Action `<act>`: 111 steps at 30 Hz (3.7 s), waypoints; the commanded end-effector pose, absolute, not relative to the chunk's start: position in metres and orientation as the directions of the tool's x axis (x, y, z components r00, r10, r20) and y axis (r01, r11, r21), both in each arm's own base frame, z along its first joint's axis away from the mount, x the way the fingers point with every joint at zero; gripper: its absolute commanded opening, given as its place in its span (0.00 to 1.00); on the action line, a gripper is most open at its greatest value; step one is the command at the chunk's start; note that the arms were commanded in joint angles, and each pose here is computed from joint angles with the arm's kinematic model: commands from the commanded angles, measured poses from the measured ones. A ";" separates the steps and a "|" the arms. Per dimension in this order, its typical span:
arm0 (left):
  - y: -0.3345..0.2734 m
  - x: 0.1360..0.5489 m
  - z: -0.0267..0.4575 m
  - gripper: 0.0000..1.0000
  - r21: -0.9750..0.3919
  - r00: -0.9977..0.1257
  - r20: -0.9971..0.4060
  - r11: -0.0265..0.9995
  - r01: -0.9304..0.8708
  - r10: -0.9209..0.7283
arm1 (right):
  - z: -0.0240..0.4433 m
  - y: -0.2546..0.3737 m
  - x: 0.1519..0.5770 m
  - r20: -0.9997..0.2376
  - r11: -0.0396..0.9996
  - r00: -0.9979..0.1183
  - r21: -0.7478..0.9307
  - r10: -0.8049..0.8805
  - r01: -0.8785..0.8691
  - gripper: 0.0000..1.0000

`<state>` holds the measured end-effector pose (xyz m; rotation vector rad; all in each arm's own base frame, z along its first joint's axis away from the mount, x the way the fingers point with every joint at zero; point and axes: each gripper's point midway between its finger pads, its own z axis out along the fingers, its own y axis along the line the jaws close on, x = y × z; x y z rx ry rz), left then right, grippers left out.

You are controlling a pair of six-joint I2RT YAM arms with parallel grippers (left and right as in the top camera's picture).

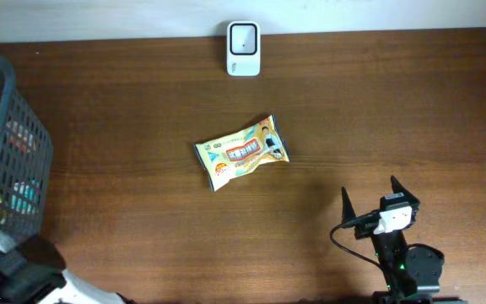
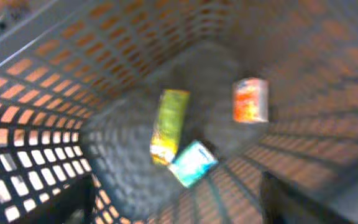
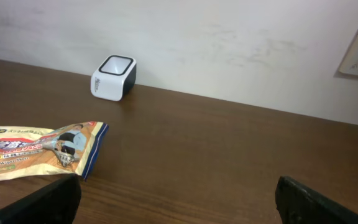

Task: Scan the item barcode
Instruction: 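Grasp a green drink carton from the basket and place it on table, then grasp an orange juice box from the basket and place it on table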

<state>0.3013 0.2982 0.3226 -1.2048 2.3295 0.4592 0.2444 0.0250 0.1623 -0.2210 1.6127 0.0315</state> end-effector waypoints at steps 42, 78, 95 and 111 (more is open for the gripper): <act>-0.029 0.362 0.219 0.00 -0.103 -0.895 -0.445 0.995 0.015 -0.033 | 0.159 0.026 0.244 -0.992 0.980 -0.045 -0.106 -0.115 -0.166 0.99; 0.318 0.392 0.179 0.90 -0.037 -0.603 -0.459 0.693 -0.720 -0.652 | 0.159 0.026 0.244 -0.992 0.980 -0.045 -0.106 -0.115 -0.166 0.99; 0.317 0.424 0.022 0.86 -0.076 -0.727 -0.260 0.764 -0.641 -0.636 | 0.159 0.026 0.244 -0.992 0.980 -0.045 -0.106 -0.115 -0.166 0.99; 0.213 0.417 0.326 0.08 -0.068 -0.697 -0.588 0.884 -0.462 -0.410 | 0.159 0.026 0.244 -0.992 0.980 -0.045 -0.106 -0.115 -0.166 0.99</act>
